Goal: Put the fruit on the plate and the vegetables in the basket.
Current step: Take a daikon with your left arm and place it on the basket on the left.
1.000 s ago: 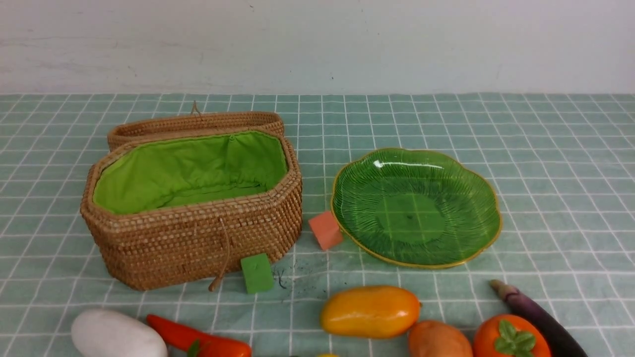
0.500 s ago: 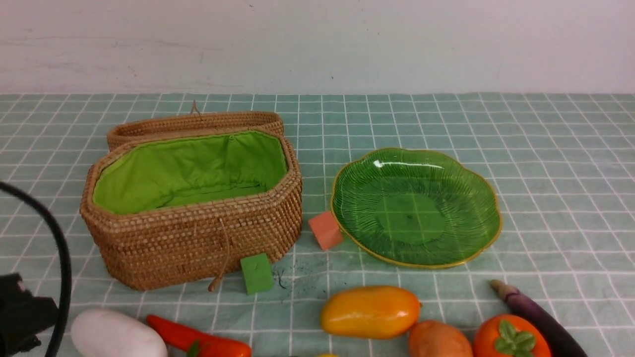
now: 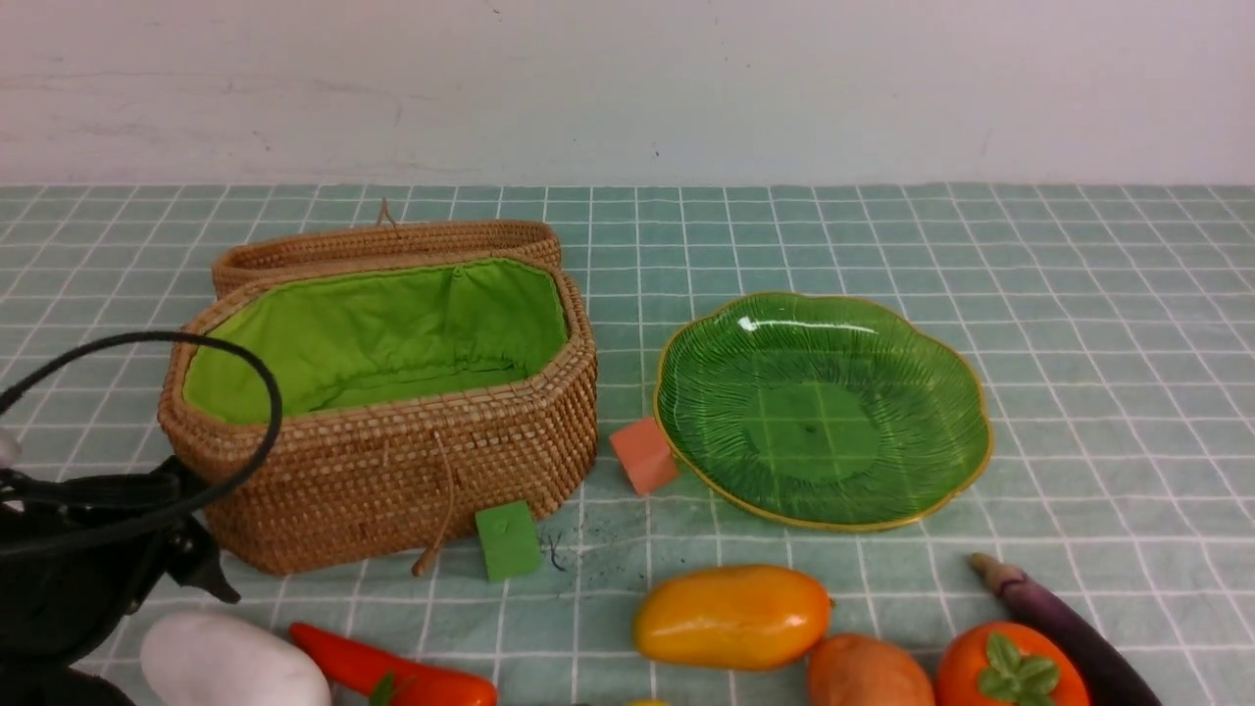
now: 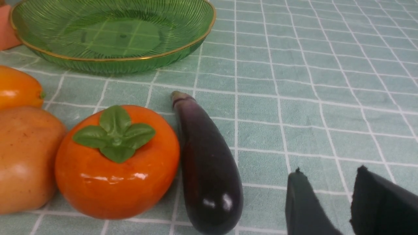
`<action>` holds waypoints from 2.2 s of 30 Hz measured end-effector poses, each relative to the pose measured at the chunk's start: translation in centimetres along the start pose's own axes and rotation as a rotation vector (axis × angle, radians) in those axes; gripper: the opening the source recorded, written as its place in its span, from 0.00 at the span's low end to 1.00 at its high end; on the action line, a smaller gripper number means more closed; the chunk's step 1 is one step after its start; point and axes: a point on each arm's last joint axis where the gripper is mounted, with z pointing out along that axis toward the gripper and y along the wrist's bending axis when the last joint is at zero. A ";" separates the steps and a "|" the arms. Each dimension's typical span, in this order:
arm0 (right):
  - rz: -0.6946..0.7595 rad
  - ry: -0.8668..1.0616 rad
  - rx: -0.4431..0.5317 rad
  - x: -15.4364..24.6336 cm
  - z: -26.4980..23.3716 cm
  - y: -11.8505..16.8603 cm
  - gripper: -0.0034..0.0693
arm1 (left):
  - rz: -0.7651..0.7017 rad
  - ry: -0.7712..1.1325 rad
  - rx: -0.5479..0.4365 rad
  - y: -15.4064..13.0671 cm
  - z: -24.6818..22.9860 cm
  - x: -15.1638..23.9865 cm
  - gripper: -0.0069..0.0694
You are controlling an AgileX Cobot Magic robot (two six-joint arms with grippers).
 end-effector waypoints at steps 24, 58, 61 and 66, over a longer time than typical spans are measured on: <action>0.000 0.000 0.000 0.0 0.0 0.0 0.38 | 0.018 0.039 -0.087 -0.2 3.7 -0.8 0.78; 0.000 0.000 0.000 0.0 0.0 0.0 0.38 | -0.087 -0.059 0.376 -15.2 -2.8 -8.0 0.83; 0.000 0.000 0.000 0.0 0.0 0.0 0.38 | -0.054 -0.050 0.367 -15.2 -2.9 -7.9 0.87; 0.000 0.000 0.000 0.0 0.0 0.0 0.38 | -0.018 -0.051 0.363 -15.0 -3.9 -7.5 0.87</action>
